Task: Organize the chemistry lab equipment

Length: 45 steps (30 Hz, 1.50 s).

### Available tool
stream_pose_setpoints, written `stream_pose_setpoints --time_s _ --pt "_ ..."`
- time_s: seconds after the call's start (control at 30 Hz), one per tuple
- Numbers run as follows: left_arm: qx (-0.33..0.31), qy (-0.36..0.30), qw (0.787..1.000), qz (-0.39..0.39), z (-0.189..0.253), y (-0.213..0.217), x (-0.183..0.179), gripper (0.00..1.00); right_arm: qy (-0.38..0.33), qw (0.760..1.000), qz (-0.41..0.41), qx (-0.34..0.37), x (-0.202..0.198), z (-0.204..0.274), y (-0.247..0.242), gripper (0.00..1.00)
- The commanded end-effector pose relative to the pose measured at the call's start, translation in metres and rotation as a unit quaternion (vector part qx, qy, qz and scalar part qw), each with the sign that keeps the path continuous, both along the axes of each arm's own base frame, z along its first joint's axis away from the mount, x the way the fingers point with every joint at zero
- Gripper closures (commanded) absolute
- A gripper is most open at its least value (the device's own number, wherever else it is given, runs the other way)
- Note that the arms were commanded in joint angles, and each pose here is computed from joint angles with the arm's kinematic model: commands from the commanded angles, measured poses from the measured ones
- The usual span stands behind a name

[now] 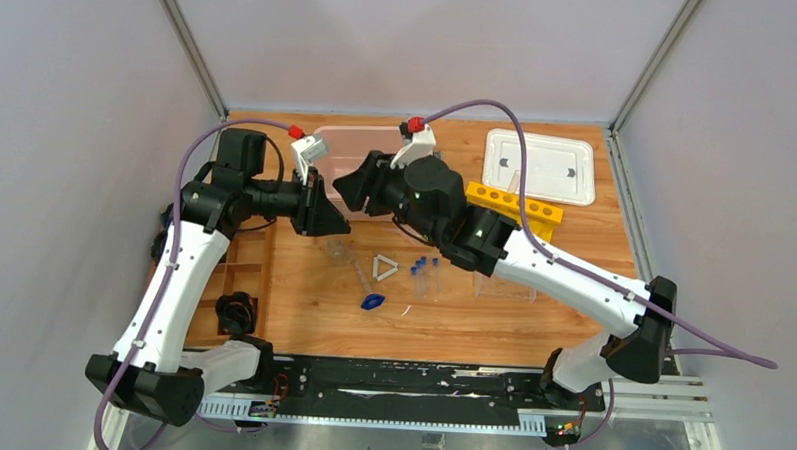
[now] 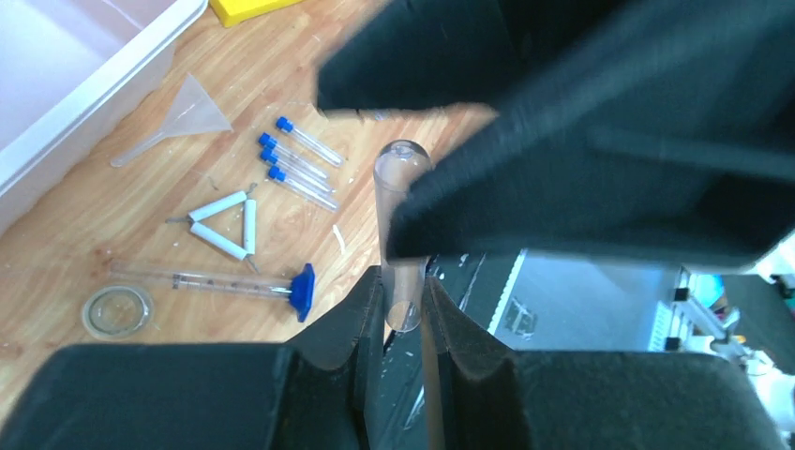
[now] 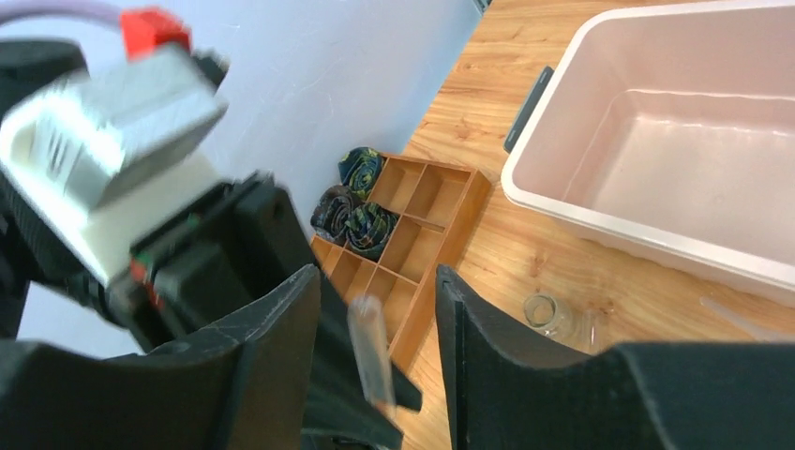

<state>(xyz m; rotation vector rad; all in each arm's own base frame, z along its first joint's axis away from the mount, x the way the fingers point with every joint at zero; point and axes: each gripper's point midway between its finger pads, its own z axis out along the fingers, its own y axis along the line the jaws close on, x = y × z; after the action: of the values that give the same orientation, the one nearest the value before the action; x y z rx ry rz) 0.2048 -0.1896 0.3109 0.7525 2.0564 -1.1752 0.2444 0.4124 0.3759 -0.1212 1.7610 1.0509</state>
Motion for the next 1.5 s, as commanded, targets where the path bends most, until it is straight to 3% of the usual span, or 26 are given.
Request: stream_pose_setpoints --time_s 0.0,0.1,0.27,0.47,0.73,0.87,1.17,1.47 --pt "0.003 -0.092 0.995 -0.038 0.004 0.004 -0.016 0.93 0.062 0.995 0.07 -0.047 -0.001 -0.009 -0.003 0.47" --pt "0.014 -0.132 0.99 -0.041 0.005 0.009 -0.021 0.94 0.075 0.985 0.138 -0.073 -0.014 -0.009 0.005 0.47" --pt "0.033 -0.146 0.988 -0.025 0.003 0.014 -0.016 0.95 0.066 0.977 0.184 -0.084 -0.025 -0.001 0.013 0.49" --pt "0.057 -0.15 0.987 -0.011 -0.006 0.019 -0.009 0.97 0.057 0.98 0.173 -0.081 -0.023 0.006 0.007 0.48" --pt "0.066 -0.135 0.989 -0.011 -0.019 0.02 -0.009 0.98 0.007 0.993 0.075 -0.085 0.0 0.035 -0.034 0.46" --pt "0.071 -0.126 0.989 -0.011 -0.025 0.02 -0.008 0.99 0.006 0.99 0.121 -0.069 -0.014 0.04 -0.025 0.46" --pt "0.071 -0.127 0.989 -0.017 -0.026 0.018 -0.009 1.0 0.056 0.972 0.205 -0.096 -0.031 0.003 0.013 0.48" --pt "0.07 -0.124 0.99 -0.02 -0.029 0.017 -0.012 1.0 0.074 0.967 0.213 -0.117 -0.029 -0.015 0.021 0.64"
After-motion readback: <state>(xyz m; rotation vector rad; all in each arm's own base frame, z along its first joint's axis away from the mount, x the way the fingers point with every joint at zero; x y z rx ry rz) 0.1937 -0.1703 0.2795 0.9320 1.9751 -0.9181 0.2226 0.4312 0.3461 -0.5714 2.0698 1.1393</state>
